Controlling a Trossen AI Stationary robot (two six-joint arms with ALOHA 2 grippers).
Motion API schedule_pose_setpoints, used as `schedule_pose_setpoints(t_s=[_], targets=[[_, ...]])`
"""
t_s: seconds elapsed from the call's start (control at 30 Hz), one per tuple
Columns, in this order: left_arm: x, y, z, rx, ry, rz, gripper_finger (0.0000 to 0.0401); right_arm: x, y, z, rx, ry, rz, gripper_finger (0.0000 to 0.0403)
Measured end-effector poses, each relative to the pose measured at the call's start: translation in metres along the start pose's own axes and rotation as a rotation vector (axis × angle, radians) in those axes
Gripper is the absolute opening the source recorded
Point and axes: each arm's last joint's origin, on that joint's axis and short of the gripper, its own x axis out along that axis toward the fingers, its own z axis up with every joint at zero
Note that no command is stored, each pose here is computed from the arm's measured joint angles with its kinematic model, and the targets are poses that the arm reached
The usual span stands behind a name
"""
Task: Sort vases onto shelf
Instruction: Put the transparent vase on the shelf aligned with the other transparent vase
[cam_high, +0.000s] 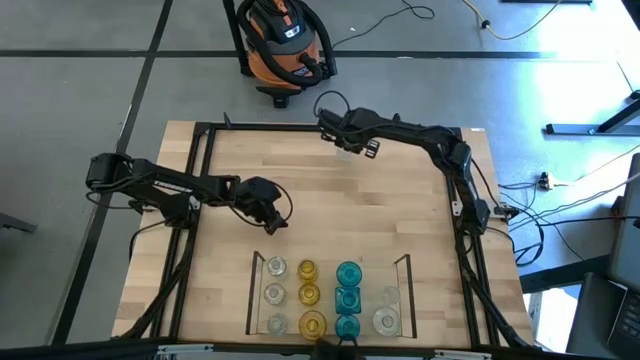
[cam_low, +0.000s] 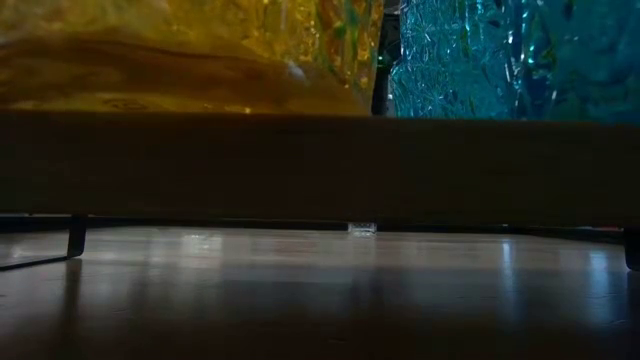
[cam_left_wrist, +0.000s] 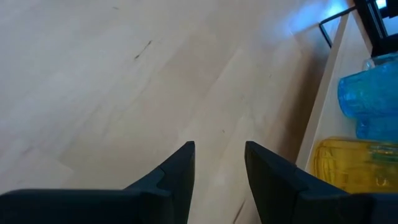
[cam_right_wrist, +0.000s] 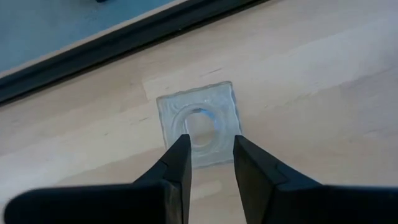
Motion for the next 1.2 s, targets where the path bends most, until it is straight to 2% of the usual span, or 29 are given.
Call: schedule_pose_setpoints(t_s=[0.27,0.53,0.97,1.2], targets=[[0.000,0.000,-0.001,0.002,0.000,0.000,0.0133,-0.007,0.003,-0.017,0.000,-0.067,0.023,0.0088],[0.000,-0.002,-0.002,0.008,0.009,-0.006,0.0133,-0.016,0.003,-0.025,0.049,-0.161,0.037,0.0088],[0.001,-0.004,-0.004,0.016,0.014,-0.009,0.0133,-0.015,-0.004,-0.013,0.105,-0.173,-0.024,0.0088],[0.001,-0.003,-0.004,0.016,0.010,-0.005,0.0133,-0.012,-0.001,-0.004,0.113,-0.147,0.010,0.0088]])
